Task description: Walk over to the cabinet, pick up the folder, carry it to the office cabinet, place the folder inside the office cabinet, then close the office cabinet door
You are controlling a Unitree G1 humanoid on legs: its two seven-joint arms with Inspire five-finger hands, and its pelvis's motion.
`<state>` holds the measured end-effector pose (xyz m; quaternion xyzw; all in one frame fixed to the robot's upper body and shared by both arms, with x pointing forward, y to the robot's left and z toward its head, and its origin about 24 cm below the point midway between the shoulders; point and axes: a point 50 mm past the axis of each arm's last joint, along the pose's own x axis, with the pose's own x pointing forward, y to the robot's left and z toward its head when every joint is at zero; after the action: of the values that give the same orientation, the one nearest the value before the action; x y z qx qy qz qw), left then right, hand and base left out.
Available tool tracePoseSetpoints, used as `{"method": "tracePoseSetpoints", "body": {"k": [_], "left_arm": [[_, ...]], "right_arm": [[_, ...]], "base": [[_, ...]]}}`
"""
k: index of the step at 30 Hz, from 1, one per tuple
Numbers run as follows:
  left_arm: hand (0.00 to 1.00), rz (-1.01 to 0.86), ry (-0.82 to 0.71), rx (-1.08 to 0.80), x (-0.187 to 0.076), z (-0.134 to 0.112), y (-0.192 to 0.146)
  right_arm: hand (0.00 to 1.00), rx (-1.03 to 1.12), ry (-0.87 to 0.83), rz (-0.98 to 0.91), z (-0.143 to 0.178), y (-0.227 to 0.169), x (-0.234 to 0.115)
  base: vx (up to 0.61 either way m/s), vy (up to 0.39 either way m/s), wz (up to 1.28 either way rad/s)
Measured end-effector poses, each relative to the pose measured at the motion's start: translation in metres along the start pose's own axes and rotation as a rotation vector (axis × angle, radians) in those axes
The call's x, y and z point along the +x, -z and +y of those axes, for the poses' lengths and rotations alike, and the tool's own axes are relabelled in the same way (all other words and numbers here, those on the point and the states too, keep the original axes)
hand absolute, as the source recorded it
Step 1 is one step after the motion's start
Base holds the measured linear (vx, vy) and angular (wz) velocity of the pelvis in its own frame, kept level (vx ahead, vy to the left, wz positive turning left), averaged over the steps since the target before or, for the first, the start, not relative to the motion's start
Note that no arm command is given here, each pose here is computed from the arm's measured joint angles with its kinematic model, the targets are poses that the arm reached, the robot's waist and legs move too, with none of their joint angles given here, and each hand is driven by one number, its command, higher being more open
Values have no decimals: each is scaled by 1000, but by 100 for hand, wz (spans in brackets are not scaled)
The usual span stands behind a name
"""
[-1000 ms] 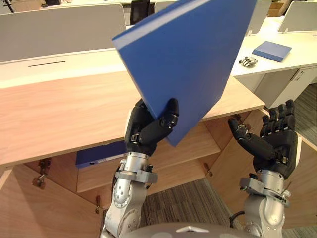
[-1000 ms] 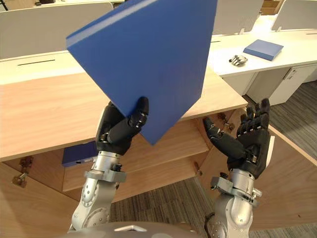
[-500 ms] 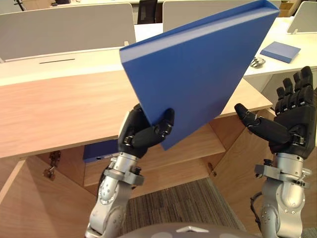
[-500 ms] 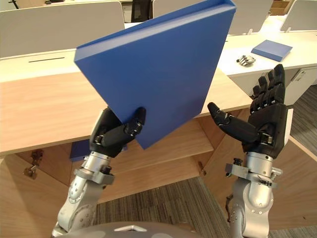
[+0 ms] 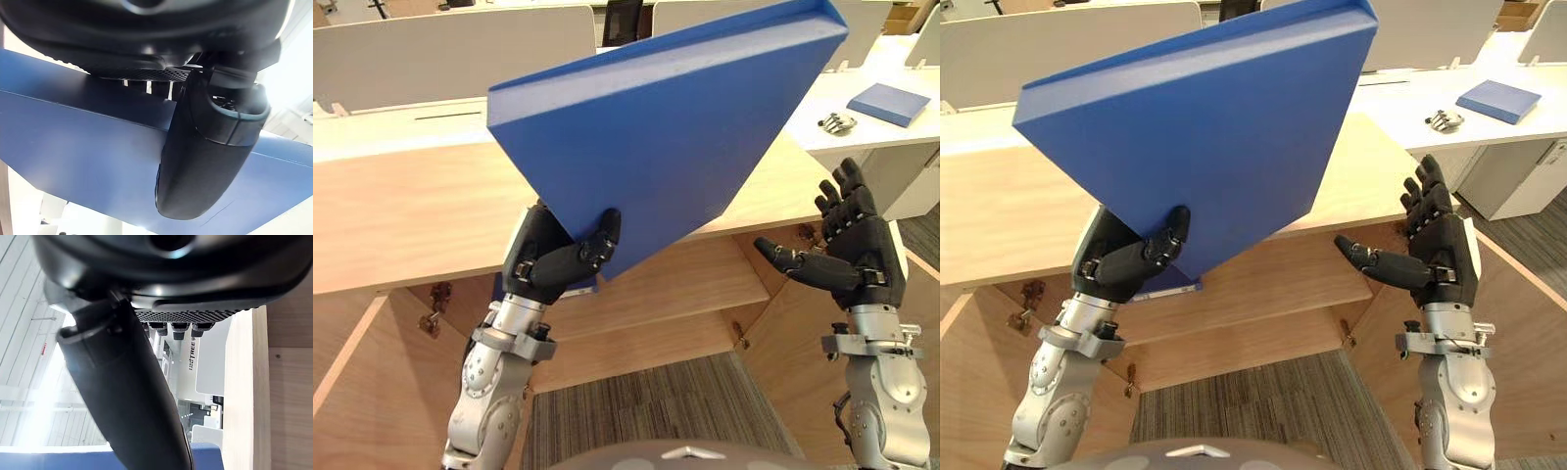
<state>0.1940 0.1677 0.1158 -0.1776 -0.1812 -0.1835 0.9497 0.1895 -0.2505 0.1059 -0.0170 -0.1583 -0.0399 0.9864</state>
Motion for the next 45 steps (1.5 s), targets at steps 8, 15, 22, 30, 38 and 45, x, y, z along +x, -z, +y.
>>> {"method": "tracePoseSetpoints", "body": {"k": [8,15,22,30,38,45], "left_arm": [[0,36,64,-13,5,3,6],[0,182,104,-35,0,3,27],[0,255,131,-55,-3,1,35],[0,279,105,-38,-4,10,36],[100,262,35,-27,-3,13,36],[100,218,5,40,4,13,32]], "right_arm": [[100,-34,-215,-11,20,-3,20],[100,-62,-353,-49,36,-11,34],[0,-117,-428,-32,37,-12,41],[0,-136,-531,31,41,-6,43],[0,-92,-538,20,51,-3,44],[0,-48,-523,2,60,-1,42]], "base": [[0,0,0],[2,-2,0],[13,-8,4],[0,-1,2],[-5,-8,0],[-13,-23,5]]}}
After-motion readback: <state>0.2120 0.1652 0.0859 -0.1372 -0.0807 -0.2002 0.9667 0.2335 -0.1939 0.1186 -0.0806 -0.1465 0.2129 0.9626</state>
